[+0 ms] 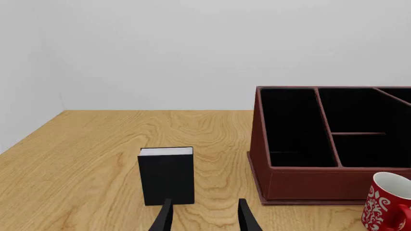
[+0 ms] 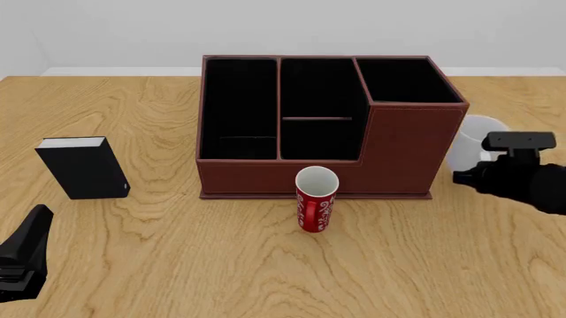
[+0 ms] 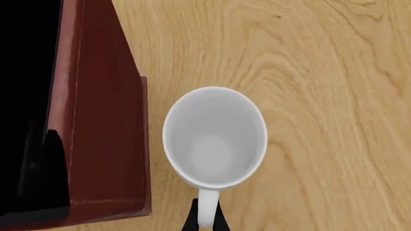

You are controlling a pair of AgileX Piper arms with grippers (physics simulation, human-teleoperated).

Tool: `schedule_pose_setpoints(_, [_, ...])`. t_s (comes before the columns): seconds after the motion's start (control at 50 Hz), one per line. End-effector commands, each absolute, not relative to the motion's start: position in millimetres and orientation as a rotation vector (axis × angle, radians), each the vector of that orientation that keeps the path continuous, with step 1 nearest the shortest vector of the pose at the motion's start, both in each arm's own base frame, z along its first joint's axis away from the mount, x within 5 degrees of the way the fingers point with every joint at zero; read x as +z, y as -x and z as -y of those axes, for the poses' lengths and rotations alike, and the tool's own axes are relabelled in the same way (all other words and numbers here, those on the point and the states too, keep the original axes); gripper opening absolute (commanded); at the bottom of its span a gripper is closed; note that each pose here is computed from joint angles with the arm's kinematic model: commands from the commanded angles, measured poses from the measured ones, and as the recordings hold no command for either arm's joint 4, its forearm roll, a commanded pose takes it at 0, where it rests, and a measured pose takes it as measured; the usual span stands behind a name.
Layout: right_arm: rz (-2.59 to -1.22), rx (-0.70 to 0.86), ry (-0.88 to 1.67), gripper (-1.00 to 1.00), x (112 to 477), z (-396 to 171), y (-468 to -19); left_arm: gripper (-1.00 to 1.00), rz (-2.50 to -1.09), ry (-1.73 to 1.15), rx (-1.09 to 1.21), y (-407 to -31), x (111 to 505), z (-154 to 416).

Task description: Pick up the white mug and place it to the right of the caddy.

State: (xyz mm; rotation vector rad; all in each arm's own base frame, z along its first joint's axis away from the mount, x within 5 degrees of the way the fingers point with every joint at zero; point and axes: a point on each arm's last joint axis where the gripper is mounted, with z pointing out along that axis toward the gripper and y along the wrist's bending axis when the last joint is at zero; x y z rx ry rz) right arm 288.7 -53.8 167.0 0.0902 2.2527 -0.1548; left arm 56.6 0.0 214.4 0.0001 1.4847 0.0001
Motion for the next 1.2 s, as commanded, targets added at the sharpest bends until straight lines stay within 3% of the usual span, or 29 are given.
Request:
schedule_pose_setpoints(0.02, [-2.255, -0.142, -0.097, -1.00, 157.8, 51.8, -292.2, 1.00, -1.485, 0.000, 0.000, -56.6, 214.4, 0.0])
schedule_pose_setpoints(0.78, [-2.326, -0.145, -0.120, -1.00, 111.5, 59.0, -297.4, 1.00, -1.485, 0.000, 0.000, -56.6, 214.4, 0.0])
schedule_pose_setpoints(0.8, [-2.324, -0.143, -0.119, 1.00, 112.4, 58.0, -296.7, 1.00, -1.485, 0.000, 0.000, -56.6, 214.4, 0.0])
schedule_pose_setpoints(1.2, [-2.313, -0.138, -0.130, 1.00, 115.6, 57.4, -294.1, 1.00, -1.485, 0.000, 0.000, -56.6, 214.4, 0.0])
